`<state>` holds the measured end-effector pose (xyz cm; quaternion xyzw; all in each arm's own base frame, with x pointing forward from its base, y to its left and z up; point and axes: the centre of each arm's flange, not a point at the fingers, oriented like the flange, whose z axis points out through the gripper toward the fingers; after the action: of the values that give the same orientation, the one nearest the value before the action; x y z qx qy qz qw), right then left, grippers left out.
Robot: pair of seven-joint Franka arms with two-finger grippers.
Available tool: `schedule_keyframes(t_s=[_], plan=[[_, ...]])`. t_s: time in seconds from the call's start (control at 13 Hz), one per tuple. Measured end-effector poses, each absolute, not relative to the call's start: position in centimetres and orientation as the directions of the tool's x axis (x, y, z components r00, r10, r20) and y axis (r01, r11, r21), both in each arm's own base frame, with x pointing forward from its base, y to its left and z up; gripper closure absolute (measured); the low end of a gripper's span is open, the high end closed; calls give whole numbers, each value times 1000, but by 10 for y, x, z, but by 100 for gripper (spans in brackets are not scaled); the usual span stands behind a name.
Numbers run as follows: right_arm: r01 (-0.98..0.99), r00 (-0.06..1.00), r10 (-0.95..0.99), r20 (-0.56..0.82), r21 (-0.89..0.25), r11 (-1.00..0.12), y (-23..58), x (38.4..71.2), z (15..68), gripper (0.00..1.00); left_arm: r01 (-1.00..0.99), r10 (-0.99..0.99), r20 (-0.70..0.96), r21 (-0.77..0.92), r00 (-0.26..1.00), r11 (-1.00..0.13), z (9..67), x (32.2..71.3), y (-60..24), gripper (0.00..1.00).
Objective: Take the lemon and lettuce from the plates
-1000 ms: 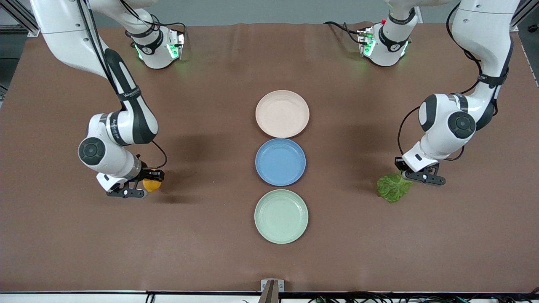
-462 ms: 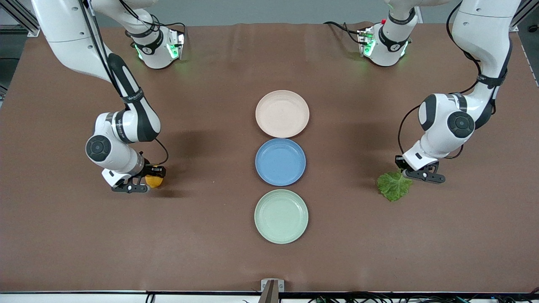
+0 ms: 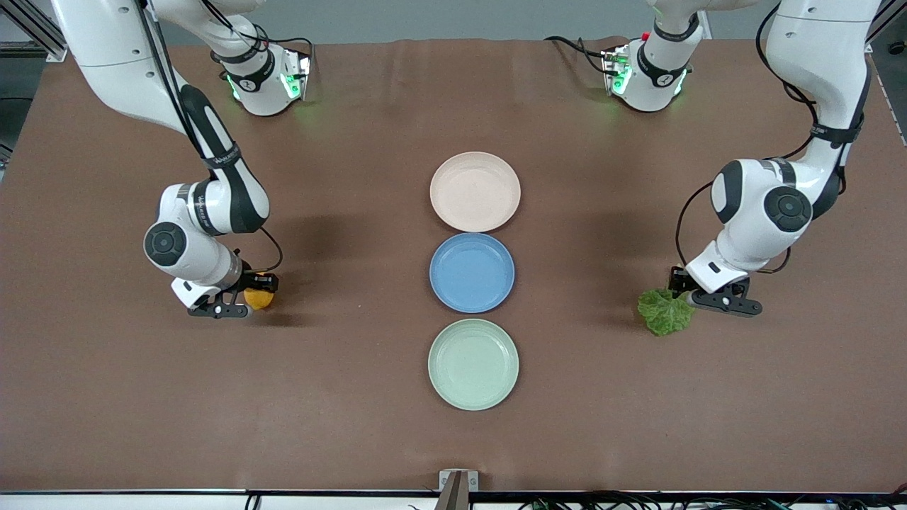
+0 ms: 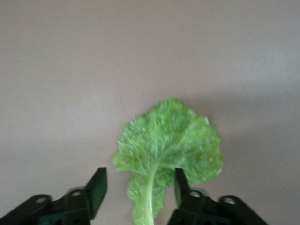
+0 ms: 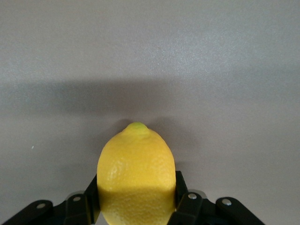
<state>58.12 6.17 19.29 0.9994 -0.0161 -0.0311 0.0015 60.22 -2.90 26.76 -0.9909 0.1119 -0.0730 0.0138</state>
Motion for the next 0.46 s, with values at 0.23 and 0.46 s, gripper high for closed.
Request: schedule_keyframes(t_s=[0.23,0.46], plan=[[-32,998,-32,-61,4,-999,58,582,193,24,-180,-185,143,-47,972,-983,324,626,-29,0],[-31,996,-31,-83,1,-1000,51,604,221,0,-166,-171,130,-52,977,-985,379,635,-29,0]])
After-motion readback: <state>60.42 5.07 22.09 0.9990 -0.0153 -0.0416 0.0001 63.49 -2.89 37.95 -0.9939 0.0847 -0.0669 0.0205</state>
